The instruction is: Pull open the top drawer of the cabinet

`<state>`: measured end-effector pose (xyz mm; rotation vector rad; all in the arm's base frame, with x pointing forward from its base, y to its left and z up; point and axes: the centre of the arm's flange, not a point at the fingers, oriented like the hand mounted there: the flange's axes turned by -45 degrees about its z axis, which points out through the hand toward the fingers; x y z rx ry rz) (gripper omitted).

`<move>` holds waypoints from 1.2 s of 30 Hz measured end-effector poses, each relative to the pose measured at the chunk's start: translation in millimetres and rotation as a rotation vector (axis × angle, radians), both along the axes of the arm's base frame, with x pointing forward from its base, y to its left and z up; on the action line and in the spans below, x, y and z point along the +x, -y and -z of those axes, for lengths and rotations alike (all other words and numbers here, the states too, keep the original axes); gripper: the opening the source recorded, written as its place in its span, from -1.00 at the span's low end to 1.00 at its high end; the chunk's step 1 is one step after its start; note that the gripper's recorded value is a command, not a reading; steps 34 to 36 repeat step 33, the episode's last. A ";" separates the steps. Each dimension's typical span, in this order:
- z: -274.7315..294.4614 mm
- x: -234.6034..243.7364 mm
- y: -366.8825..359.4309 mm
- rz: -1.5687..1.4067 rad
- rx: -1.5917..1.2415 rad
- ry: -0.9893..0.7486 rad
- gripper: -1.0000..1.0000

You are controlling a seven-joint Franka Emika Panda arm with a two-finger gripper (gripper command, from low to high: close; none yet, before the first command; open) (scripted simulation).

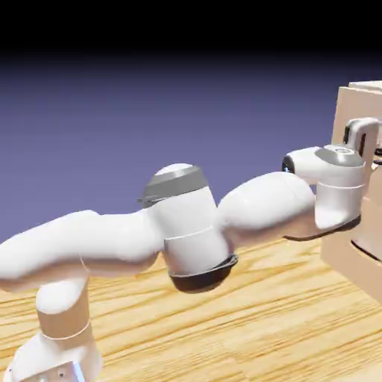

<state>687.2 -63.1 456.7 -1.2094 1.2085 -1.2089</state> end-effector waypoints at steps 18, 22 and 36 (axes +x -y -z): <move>0.0 -137.9 0.3 0.001 0.001 0.000 -1.00; 0.0 -178.6 0.2 0.000 0.001 0.000 -1.00; -0.1 -265.5 0.7 -0.001 0.002 -0.001 1.00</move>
